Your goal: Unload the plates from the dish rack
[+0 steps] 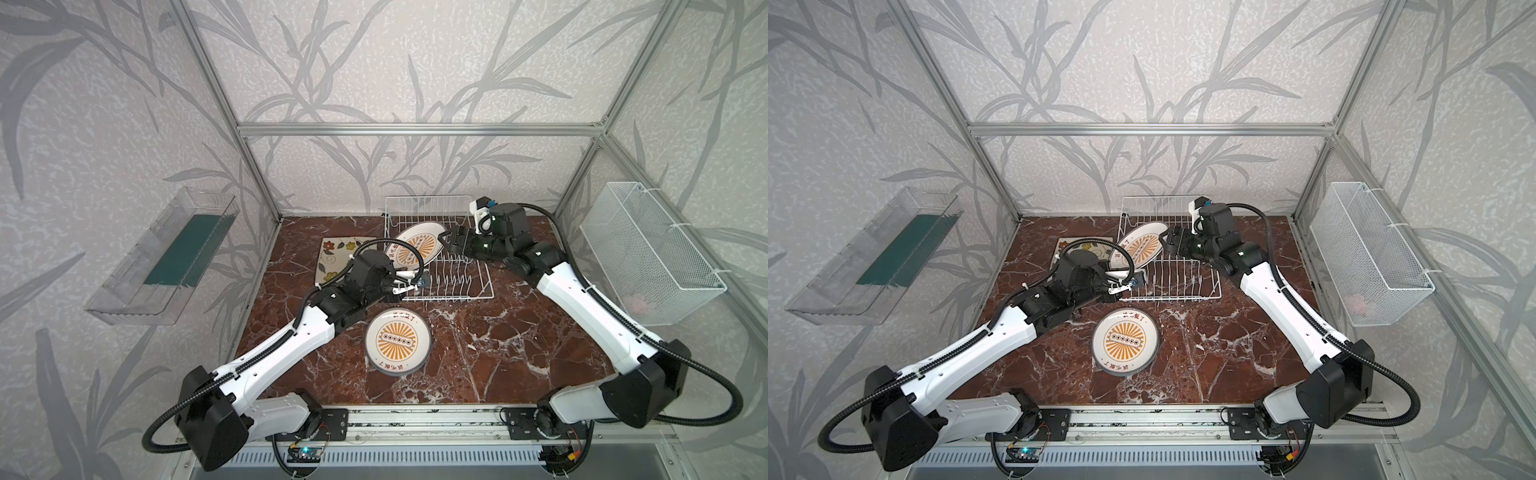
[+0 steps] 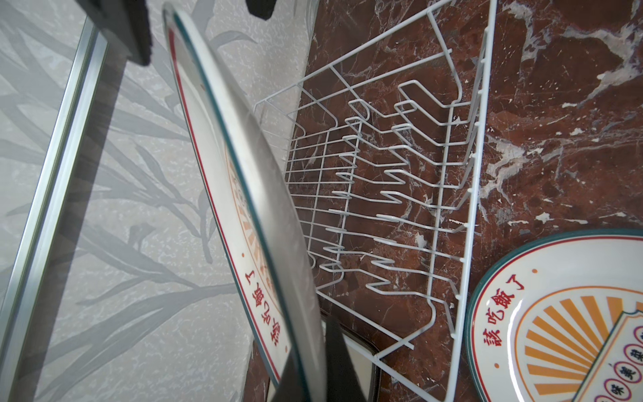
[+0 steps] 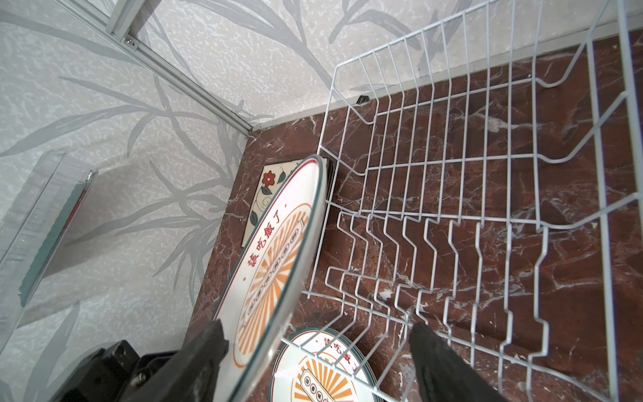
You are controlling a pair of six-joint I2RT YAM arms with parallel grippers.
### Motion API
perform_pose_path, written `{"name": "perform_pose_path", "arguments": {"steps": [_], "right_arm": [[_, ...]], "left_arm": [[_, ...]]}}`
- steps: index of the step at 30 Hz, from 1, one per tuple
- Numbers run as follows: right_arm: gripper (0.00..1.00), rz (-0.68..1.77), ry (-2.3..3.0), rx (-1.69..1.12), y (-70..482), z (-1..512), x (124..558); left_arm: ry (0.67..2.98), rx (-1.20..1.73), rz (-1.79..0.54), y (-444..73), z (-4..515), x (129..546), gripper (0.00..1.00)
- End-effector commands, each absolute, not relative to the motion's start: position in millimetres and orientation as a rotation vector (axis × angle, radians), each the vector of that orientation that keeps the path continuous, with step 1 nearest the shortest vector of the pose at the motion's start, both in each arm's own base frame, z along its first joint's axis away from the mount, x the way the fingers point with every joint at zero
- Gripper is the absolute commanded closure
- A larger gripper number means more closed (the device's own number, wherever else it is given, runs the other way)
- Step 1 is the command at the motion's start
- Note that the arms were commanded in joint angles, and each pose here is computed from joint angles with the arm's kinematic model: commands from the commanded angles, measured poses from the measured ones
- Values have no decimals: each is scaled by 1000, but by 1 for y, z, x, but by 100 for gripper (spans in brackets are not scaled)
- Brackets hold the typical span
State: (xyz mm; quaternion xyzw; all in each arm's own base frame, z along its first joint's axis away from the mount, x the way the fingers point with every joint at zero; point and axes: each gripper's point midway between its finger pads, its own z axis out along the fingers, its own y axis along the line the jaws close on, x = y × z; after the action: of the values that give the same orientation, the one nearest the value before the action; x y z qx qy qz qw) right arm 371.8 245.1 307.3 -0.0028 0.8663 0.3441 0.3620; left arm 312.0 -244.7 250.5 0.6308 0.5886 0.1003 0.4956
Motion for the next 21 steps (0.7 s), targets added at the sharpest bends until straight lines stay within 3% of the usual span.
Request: {"name": "perform_pose_path", "arguments": {"steps": [1, 7, 15, 21], "right_arm": [[20, 865, 2242, -23, 250, 312, 373], [24, 853, 2313, 17, 247, 291, 375], [54, 986, 2340, 6, 266, 283, 374], [61, 1003, 2356, 23, 268, 275, 376]], "left_arm": [[1323, 1550, 334, -248, 262, 319, 100], [1228, 1484, 412, -247, 274, 324, 100], [1183, 1476, 415, -248, 276, 320, 100], [1168, 1497, 424, -250, 272, 318, 100]]}}
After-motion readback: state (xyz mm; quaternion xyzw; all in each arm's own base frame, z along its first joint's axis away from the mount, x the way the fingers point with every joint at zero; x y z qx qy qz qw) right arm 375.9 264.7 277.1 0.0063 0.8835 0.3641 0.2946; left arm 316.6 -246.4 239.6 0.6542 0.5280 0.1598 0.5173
